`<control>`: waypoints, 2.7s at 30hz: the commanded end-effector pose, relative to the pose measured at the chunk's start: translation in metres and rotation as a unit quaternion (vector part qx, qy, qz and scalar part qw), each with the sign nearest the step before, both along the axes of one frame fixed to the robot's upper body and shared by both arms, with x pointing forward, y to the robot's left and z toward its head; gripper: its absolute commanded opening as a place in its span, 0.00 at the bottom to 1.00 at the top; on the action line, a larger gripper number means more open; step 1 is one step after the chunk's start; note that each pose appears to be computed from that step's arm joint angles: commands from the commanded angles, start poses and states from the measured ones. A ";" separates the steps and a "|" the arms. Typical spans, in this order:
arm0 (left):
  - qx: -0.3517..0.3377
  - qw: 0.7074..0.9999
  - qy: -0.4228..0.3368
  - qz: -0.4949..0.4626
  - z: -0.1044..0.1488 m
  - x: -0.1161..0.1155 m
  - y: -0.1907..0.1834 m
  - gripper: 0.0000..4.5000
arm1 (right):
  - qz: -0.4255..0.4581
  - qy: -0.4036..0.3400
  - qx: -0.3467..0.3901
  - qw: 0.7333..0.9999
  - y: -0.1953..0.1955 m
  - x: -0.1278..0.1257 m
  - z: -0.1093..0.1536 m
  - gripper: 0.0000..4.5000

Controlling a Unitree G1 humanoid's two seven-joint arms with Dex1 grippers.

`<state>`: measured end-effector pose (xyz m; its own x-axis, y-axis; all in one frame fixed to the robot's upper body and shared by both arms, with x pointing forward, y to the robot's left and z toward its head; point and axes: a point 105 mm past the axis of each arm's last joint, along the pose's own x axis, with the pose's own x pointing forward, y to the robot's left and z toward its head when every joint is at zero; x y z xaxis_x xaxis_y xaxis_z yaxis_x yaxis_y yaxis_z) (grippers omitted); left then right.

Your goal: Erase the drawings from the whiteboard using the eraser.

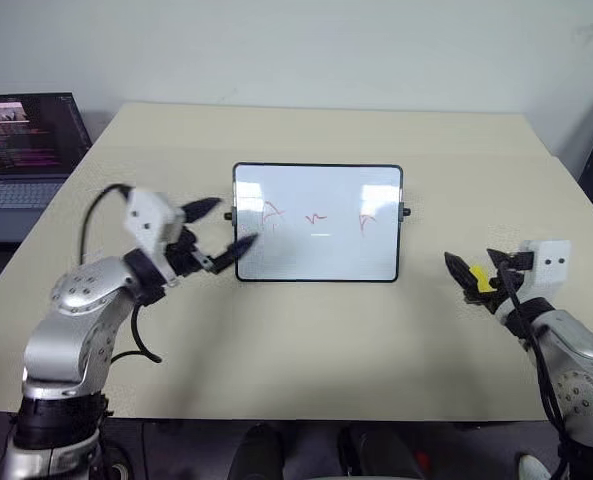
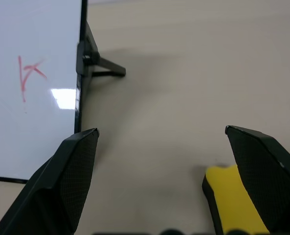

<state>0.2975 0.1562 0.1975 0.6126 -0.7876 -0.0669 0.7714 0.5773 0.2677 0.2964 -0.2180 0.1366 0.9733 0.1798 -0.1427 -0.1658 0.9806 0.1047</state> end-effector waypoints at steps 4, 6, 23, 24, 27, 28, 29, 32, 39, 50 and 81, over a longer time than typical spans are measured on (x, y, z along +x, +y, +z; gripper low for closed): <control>0.040 0.989 0.019 -0.142 -0.005 -0.030 -0.042 1.00 | -0.022 0.031 -0.048 0.998 -0.026 -0.001 0.002 1.00; 0.041 0.985 0.024 -0.168 -0.007 -0.035 -0.049 1.00 | -0.014 0.036 -0.046 0.998 -0.028 -0.001 0.002 1.00; 0.064 0.980 0.032 -0.187 -0.028 -0.038 -0.051 1.00 | 0.012 0.067 -0.074 0.995 -0.033 0.026 -0.022 1.00; 0.064 0.980 0.032 -0.184 -0.030 -0.037 -0.049 1.00 | 0.009 0.067 -0.073 0.995 -0.035 0.027 -0.022 1.00; 0.066 0.981 0.031 -0.177 -0.033 -0.035 -0.046 1.00 | 0.009 0.070 -0.074 0.995 -0.036 0.029 -0.024 1.00; 0.067 0.982 0.032 -0.176 -0.035 -0.036 -0.045 1.00 | 0.008 0.072 -0.076 0.994 -0.038 0.030 -0.026 1.00; 0.067 0.982 0.033 -0.174 -0.036 -0.036 -0.044 1.00 | 0.007 0.074 -0.077 0.994 -0.040 0.031 -0.027 1.00; 0.069 0.983 0.033 -0.170 -0.040 -0.036 -0.042 1.00 | -0.001 0.079 -0.079 0.994 -0.044 0.033 -0.031 1.00; 0.068 0.984 0.032 -0.162 -0.041 -0.037 -0.039 1.00 | -0.013 0.085 -0.082 0.993 -0.048 0.035 -0.038 0.86; 0.052 0.991 0.041 -0.113 -0.039 -0.032 -0.030 1.00 | -0.001 0.074 -0.061 0.995 -0.041 0.035 -0.034 0.29; 0.067 0.980 0.029 -0.186 -0.030 -0.056 -0.047 1.00 | 0.037 0.059 -0.071 0.995 -0.013 0.018 -0.033 0.89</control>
<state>0.2422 0.1104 0.1616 0.2902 -0.9310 -0.2214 0.9403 0.2344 0.2466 0.3153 -0.2261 0.0913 0.9129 0.2416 -0.3289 -0.2547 0.9670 0.0033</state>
